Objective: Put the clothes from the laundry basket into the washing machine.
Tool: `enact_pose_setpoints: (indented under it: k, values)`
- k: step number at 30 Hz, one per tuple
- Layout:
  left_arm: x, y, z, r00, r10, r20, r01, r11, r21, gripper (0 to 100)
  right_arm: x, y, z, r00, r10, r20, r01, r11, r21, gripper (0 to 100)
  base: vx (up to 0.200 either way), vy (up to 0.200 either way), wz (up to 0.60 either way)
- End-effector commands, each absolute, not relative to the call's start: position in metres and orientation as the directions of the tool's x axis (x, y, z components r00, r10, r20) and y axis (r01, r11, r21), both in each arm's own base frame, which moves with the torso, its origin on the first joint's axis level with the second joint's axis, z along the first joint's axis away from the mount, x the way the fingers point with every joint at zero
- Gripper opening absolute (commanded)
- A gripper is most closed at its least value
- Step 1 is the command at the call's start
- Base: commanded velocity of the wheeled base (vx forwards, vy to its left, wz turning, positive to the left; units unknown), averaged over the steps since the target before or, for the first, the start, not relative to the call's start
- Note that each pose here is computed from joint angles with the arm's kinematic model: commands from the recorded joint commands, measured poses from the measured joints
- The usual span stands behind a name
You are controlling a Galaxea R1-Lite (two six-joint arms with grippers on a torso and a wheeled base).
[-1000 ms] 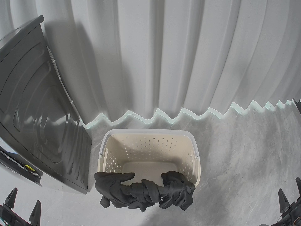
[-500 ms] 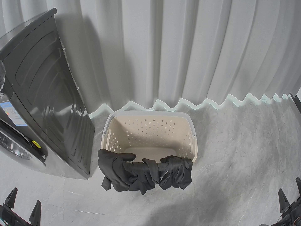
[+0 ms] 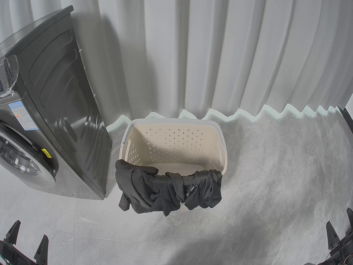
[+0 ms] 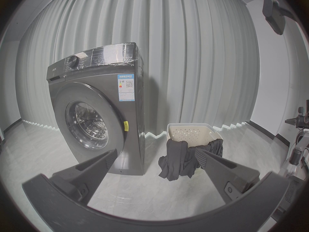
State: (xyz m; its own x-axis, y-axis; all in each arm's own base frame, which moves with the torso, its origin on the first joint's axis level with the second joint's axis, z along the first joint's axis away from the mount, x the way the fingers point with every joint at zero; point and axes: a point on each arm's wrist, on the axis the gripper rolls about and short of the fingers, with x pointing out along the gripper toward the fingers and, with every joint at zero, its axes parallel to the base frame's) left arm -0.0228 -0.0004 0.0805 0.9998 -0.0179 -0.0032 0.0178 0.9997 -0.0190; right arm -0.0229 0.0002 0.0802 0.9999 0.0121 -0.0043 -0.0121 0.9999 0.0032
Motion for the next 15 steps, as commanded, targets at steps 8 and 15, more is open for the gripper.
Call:
enact_pose_setpoints:
  k: [8,15]
  values:
    - [-0.0229,-0.0003,0.0756,1.0,-0.018,-0.002,0.018,1.0,-0.02,100,-0.0229,0.0002,0.0753,1.0,0.012,-0.005,-0.012,1.0,0.003,100,0.0,0.2,0.0]
    - [-0.0229,-0.0003,0.0756,1.0,-0.018,-0.002,0.018,1.0,-0.02,100,-0.0229,0.0002,0.0753,1.0,0.012,-0.005,-0.012,1.0,0.003,100,0.0,0.2,0.0]
